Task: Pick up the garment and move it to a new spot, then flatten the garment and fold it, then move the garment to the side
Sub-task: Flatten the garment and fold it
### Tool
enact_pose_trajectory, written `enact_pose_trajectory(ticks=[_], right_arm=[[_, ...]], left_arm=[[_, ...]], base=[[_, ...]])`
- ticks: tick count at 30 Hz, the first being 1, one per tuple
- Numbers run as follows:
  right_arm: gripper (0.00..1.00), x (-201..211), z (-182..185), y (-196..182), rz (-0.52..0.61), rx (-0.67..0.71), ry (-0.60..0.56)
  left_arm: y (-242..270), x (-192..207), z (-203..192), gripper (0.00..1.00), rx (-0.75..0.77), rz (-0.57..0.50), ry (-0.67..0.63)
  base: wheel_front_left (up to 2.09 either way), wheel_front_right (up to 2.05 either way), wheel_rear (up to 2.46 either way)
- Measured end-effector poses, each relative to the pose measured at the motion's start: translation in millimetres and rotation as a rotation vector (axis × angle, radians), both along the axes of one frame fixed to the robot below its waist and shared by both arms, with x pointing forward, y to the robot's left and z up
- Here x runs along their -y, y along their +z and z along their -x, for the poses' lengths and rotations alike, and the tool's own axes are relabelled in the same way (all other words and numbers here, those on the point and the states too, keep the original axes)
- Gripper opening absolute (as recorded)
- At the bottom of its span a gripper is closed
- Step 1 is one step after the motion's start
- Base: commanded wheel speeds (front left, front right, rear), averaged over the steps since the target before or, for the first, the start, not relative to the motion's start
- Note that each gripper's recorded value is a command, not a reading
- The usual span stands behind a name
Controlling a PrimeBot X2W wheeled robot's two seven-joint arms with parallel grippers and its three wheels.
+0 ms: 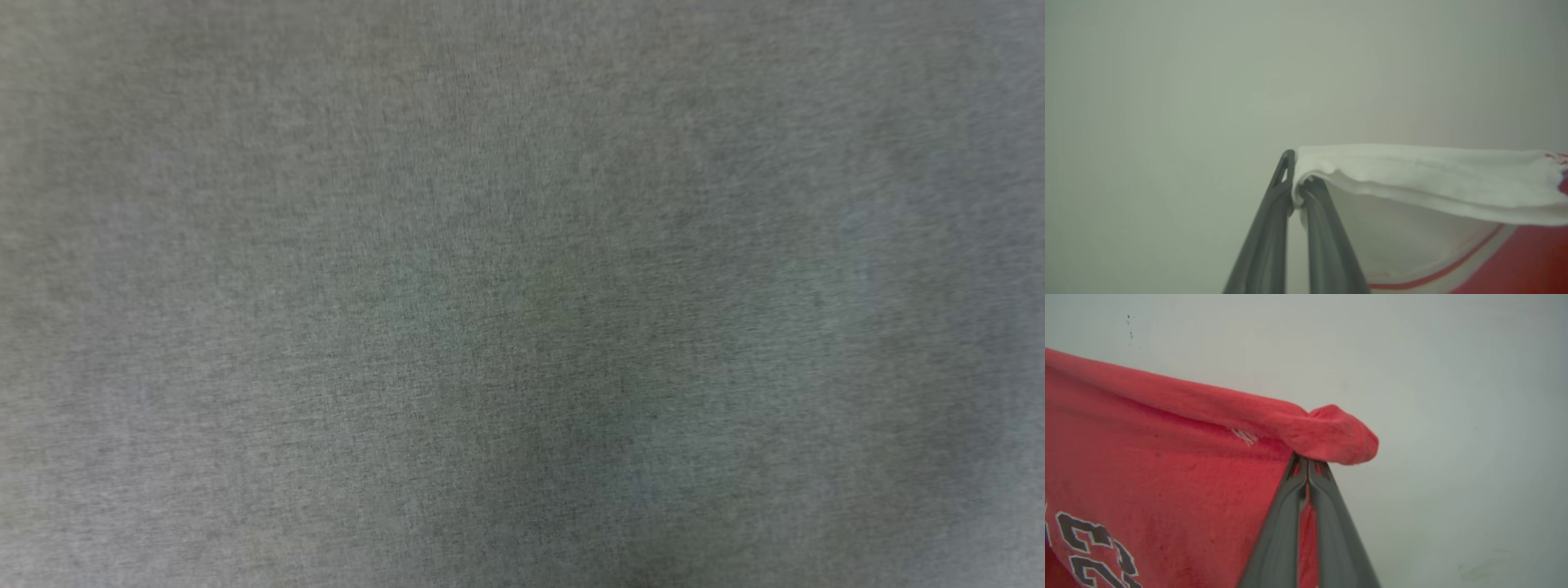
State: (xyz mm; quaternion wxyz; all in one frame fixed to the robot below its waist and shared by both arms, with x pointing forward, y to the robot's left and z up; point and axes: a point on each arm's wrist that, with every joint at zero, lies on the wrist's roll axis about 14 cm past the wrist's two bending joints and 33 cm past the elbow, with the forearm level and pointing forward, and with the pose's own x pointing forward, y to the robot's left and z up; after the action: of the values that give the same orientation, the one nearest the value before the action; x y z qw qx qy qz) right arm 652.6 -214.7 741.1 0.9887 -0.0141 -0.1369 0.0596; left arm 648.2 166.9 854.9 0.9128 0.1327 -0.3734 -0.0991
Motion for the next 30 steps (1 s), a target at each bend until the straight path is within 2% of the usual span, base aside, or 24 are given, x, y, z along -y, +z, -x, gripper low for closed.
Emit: enact_pose_trajectory(ticks=[5, 6, 10, 16, 22, 25, 30], right_arm=[[0.00, 3, -43, -24, 0.006, 0.000, -0.040], [0.00, -1, -62, -45, -0.007, -0.012, -0.043], [0.00, -16, -83, -90, -0.010, -0.071, -0.023], [0.00, -31, -90, -178, -0.033, -0.211, 0.001], [0.00, -43, -62, -244, -0.034, -0.350, 0.036], [0.00, -47, -43, -261, -0.075, -0.402, 0.057], [0.00, -40, 6, -298, -0.042, -0.527, 0.075]], left_arm=[[-20, -2, -38, 0.00, 0.001, 0.036, 0.006], [-42, -4, -57, 0.00, -0.036, 0.041, 0.017], [-89, -3, -77, 0.00, -0.110, -0.012, 0.019], [-189, -5, -88, 0.00, -0.313, -0.047, 0.008], [-291, 0, -60, 0.00, -0.542, -0.084, -0.026], [-324, -3, -33, 0.00, -0.625, -0.071, -0.029], [-364, -9, 25, 0.00, -0.748, -0.016, -0.028]], base=[[0.00, 0.00, 0.00], [0.00, 0.00, 0.00], [0.00, 0.00, 0.00], [0.00, 0.00, 0.00], [0.00, 0.00, 0.00], [0.00, 0.00, 0.00], [0.00, 0.00, 0.00]])
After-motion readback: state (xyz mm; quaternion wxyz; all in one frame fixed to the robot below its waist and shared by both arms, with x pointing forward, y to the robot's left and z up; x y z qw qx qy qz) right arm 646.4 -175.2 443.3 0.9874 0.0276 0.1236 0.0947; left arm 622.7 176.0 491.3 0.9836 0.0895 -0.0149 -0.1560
